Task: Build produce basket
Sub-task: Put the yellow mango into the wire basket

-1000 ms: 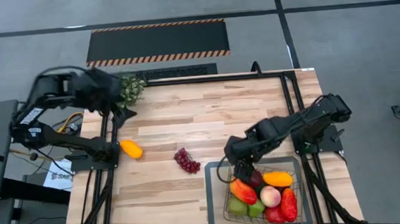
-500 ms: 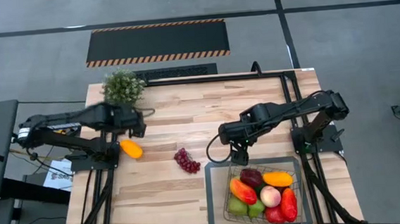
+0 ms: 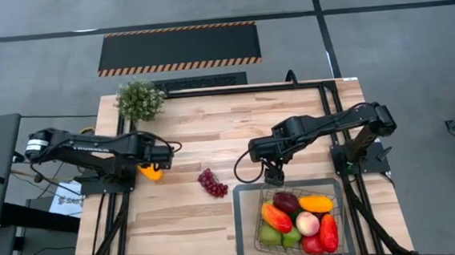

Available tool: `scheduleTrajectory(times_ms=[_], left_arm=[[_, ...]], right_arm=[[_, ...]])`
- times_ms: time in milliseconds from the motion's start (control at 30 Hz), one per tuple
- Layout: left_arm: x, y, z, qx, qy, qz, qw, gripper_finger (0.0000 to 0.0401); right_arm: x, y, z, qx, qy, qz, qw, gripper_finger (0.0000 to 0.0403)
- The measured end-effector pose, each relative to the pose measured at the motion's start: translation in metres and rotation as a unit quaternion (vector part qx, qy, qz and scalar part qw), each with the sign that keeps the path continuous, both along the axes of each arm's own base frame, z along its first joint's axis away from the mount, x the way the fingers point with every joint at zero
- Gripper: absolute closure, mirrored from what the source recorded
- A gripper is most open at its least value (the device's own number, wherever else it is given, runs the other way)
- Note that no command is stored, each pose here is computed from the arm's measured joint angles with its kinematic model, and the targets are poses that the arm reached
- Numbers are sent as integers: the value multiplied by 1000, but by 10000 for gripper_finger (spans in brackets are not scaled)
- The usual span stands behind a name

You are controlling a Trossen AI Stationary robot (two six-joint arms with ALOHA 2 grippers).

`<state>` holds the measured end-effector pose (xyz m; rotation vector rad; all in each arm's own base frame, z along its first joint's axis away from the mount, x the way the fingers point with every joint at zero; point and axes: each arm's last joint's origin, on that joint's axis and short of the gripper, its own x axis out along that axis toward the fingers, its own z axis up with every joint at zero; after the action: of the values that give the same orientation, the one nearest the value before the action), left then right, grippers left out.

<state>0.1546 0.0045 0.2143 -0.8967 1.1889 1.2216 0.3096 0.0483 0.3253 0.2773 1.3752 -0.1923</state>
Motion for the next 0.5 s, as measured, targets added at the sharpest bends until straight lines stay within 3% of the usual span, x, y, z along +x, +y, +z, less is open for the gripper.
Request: scheduleTrajectory(times_ms=[500], left_arm=[[14, -12, -20, 7, 54, 54, 997, 42]], right_arm=[[-4, -3, -1, -21, 23, 27, 999, 24]])
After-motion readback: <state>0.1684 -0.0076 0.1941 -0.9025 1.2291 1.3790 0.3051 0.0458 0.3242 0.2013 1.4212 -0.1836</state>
